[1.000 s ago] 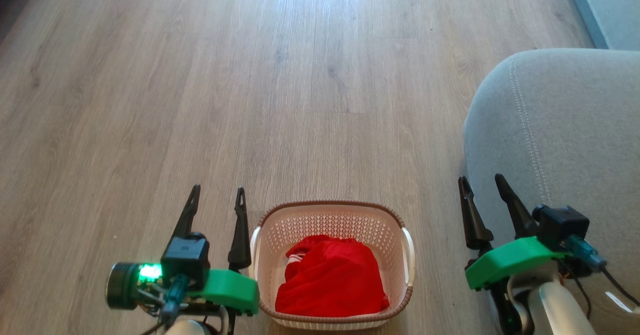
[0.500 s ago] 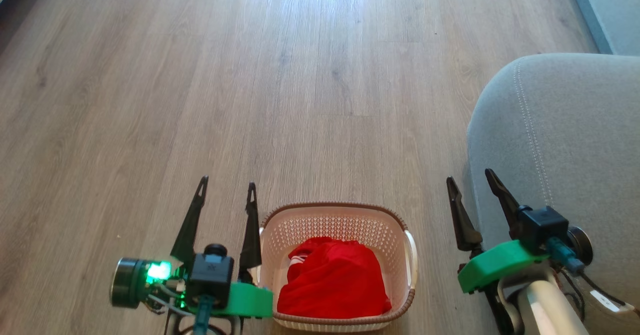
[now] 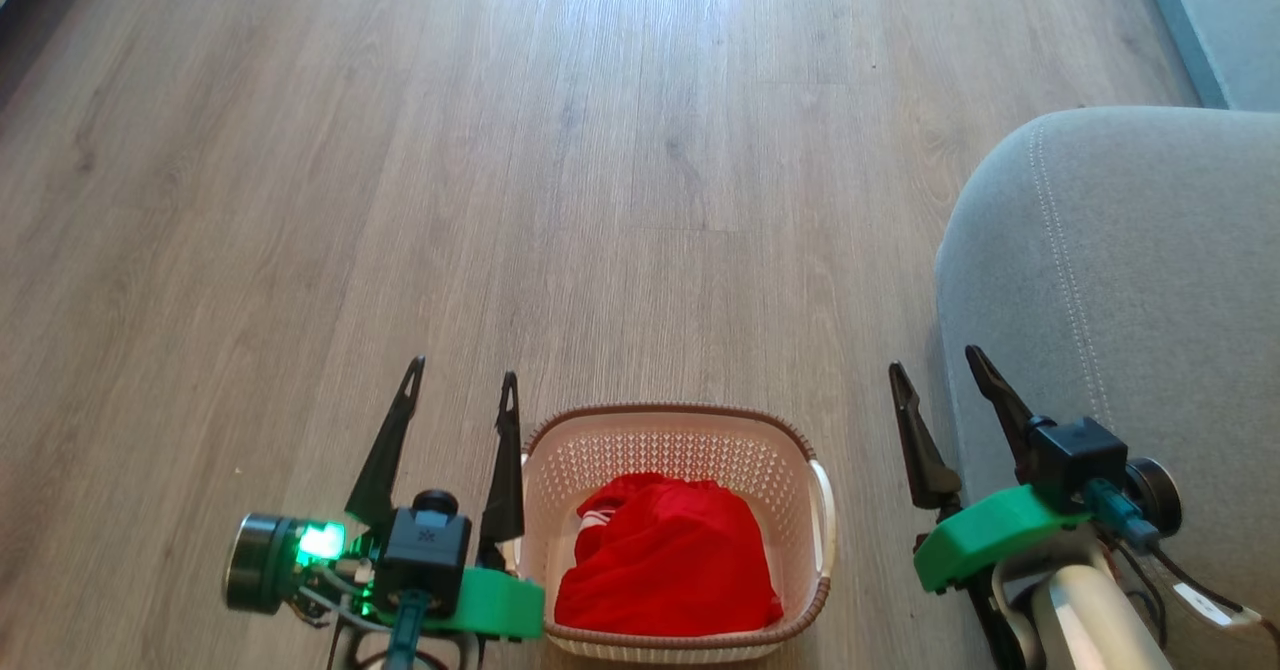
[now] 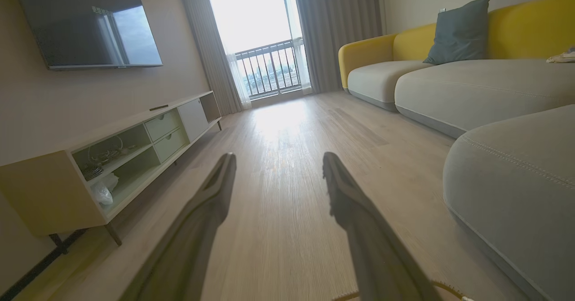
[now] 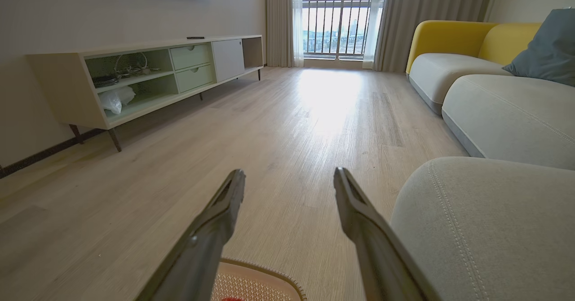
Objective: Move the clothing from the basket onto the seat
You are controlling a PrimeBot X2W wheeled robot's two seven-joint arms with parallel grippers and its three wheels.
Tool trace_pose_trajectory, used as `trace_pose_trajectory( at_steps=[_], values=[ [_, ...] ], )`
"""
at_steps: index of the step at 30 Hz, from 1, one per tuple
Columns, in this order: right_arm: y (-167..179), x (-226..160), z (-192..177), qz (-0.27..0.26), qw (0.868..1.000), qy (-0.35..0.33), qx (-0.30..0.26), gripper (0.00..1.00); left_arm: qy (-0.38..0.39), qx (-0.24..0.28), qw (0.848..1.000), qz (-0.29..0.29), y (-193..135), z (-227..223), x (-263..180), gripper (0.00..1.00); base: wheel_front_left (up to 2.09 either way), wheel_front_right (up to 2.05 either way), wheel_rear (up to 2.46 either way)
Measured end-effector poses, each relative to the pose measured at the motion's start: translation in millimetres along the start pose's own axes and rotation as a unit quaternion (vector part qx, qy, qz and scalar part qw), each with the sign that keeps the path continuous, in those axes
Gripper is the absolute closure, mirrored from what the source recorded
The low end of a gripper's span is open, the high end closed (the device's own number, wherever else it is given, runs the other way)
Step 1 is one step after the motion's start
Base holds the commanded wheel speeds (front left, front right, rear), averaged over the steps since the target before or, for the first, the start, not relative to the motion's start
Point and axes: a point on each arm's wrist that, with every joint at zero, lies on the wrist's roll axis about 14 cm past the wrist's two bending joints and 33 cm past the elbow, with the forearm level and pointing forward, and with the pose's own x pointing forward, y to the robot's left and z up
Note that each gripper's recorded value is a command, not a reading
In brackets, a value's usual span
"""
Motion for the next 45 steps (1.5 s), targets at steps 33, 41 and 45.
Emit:
trace_pose_trajectory(
  at_steps=[33, 41, 45],
  values=[
    [-75, 43, -106, -0.069, 0.992, 0.107, -0.021, 0.00, 0.370, -0.116, 0.890, -0.239, -114, -270, 0, 0.00, 0.00, 0.00, 0.00],
    [-92, 35, -151, -0.084, 0.983, 0.157, -0.035, 0.00, 0.472, -0.127, 0.824, -0.288, -147, -350, -24, 0.00, 0.00, 0.00, 0.00],
    [-99, 31, -170, -0.089, 0.979, 0.177, -0.037, 0.00, 0.494, -0.136, 0.805, -0.300, -163, -376, -24, 0.00, 0.00, 0.00, 0.00]
  ],
)
